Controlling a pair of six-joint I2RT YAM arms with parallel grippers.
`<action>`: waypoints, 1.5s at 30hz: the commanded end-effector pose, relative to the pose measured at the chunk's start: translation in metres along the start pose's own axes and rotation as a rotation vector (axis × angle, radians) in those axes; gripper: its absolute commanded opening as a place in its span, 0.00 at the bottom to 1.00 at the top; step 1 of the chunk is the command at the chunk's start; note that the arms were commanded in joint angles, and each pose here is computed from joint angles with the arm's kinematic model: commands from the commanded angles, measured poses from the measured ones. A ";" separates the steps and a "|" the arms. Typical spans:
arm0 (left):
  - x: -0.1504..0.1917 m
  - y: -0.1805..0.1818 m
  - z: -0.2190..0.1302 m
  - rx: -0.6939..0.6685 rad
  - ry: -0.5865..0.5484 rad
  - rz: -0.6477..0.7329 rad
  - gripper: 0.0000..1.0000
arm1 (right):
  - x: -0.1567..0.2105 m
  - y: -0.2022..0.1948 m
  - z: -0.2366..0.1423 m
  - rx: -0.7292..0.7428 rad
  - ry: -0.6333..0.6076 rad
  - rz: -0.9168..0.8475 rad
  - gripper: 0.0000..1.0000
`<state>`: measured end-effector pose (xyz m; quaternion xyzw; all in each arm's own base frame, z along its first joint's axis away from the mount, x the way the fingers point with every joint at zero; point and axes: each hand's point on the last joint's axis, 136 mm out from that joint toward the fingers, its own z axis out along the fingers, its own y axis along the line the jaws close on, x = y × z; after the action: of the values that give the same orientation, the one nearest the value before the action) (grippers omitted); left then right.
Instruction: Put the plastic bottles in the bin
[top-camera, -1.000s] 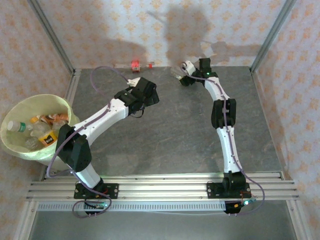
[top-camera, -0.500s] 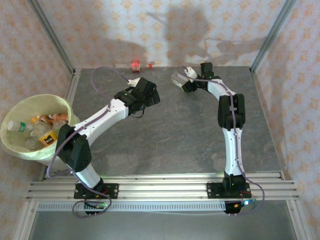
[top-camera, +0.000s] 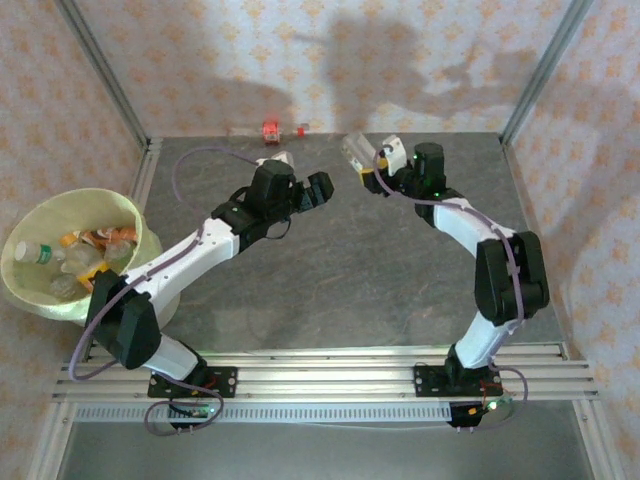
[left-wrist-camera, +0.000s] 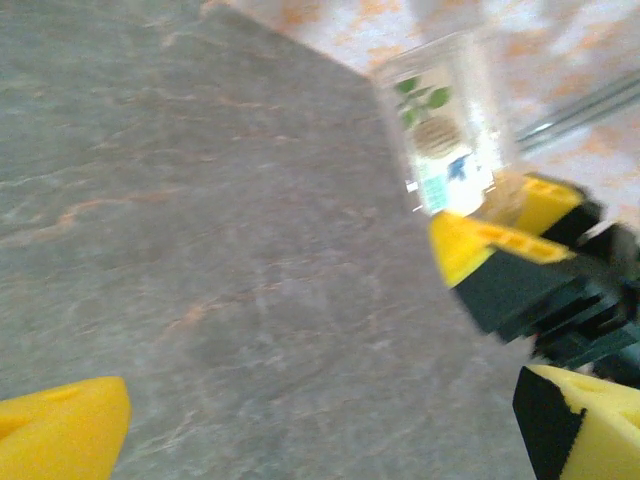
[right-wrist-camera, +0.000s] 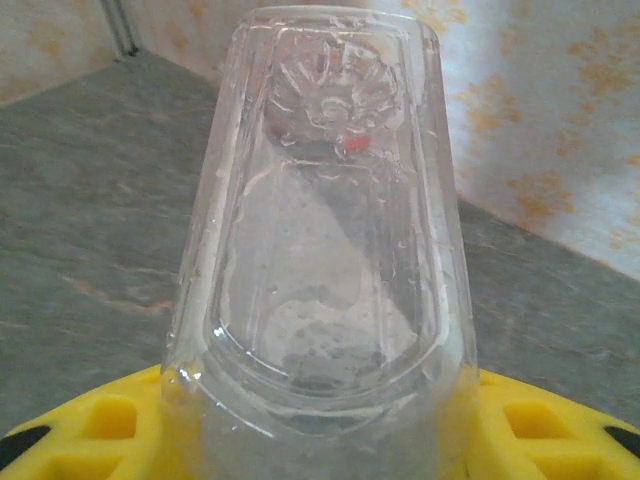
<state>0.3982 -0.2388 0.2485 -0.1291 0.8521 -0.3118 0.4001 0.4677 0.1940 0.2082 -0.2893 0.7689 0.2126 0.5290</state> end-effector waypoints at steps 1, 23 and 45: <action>-0.015 -0.027 -0.007 0.144 -0.049 -0.021 1.00 | -0.002 0.020 -0.006 -0.016 -0.027 0.179 0.37; 0.009 0.000 0.035 0.009 0.038 -0.170 1.00 | 0.006 0.136 -0.041 -0.349 -0.070 0.200 0.38; 0.005 -0.005 0.038 0.059 0.003 -0.197 0.59 | -0.002 0.153 -0.045 -0.457 -0.076 0.196 0.43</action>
<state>0.4222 -0.2631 0.2223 -0.2081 0.8329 -0.3714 0.3538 0.3403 0.2711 0.2048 -0.2902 0.7384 0.4231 0.4377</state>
